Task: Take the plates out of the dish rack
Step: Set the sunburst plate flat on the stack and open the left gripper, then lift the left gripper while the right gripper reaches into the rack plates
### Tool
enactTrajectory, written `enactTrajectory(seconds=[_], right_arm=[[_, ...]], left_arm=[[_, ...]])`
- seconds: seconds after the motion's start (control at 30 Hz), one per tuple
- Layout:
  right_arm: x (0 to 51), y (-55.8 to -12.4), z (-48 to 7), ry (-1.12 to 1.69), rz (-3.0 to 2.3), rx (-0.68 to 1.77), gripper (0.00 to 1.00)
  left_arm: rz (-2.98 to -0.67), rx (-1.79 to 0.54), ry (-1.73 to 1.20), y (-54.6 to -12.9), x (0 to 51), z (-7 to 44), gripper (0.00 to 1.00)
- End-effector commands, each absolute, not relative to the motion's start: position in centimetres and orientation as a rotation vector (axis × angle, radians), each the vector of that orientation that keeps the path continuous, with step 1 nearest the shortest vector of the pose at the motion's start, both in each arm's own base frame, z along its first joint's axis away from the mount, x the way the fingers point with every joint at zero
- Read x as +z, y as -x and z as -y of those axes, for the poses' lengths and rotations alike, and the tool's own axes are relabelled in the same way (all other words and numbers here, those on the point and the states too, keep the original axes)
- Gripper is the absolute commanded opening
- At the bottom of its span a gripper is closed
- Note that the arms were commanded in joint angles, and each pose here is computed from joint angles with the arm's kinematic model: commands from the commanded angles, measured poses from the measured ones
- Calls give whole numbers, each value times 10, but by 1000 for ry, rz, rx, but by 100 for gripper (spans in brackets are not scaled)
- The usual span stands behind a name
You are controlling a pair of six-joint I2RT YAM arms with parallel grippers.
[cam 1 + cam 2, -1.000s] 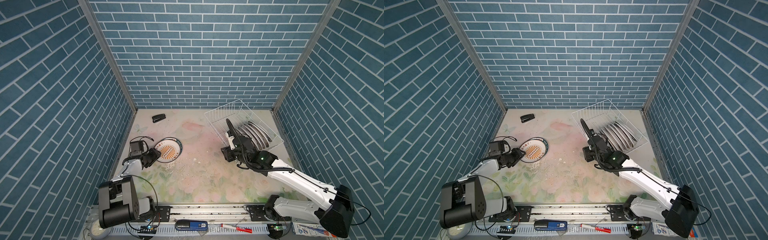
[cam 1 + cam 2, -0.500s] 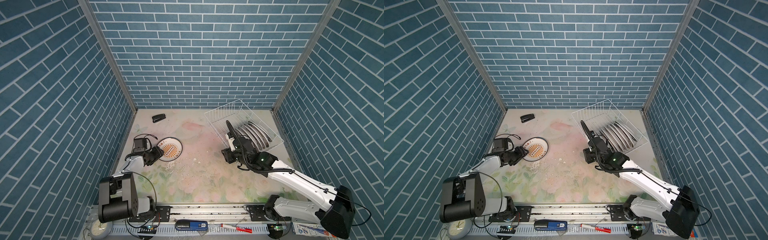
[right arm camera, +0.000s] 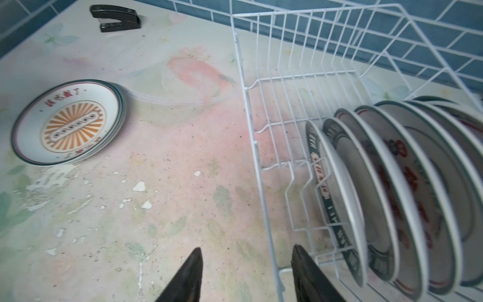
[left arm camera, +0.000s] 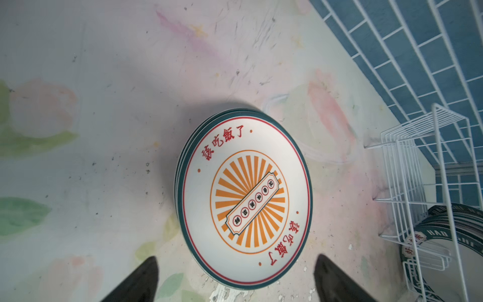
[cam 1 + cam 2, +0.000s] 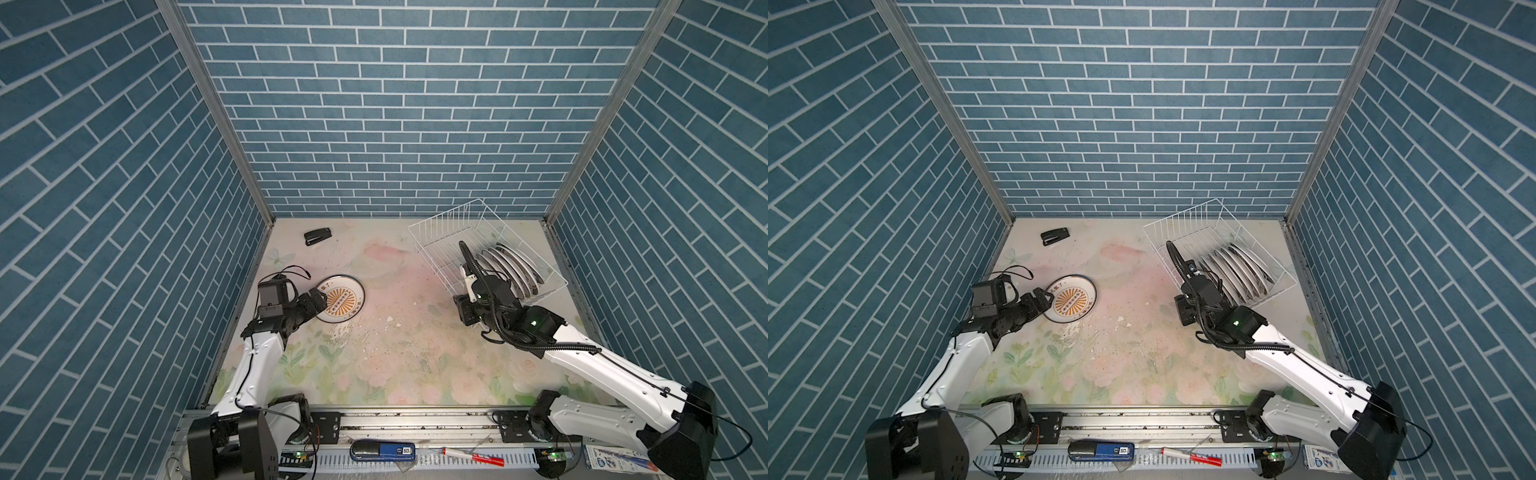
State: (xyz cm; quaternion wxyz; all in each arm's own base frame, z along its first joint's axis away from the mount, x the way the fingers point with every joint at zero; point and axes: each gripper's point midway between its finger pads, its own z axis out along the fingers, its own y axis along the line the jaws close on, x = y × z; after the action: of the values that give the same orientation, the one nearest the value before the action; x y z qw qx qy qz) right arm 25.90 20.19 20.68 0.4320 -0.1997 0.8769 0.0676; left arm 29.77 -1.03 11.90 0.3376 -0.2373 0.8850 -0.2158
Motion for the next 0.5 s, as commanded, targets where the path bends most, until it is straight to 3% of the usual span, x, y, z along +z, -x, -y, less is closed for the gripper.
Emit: enactTrajectory(seconds=[0.0, 0.47], right_arm=[[231, -270, -178, 480, -2140, -31, 56], [217, -302, -175, 493, -2197, -301, 54]], left_arm=[[-2302, -616, 578, -288, 120, 22, 99], [-2340, -684, 420, -283, 127, 67, 99]])
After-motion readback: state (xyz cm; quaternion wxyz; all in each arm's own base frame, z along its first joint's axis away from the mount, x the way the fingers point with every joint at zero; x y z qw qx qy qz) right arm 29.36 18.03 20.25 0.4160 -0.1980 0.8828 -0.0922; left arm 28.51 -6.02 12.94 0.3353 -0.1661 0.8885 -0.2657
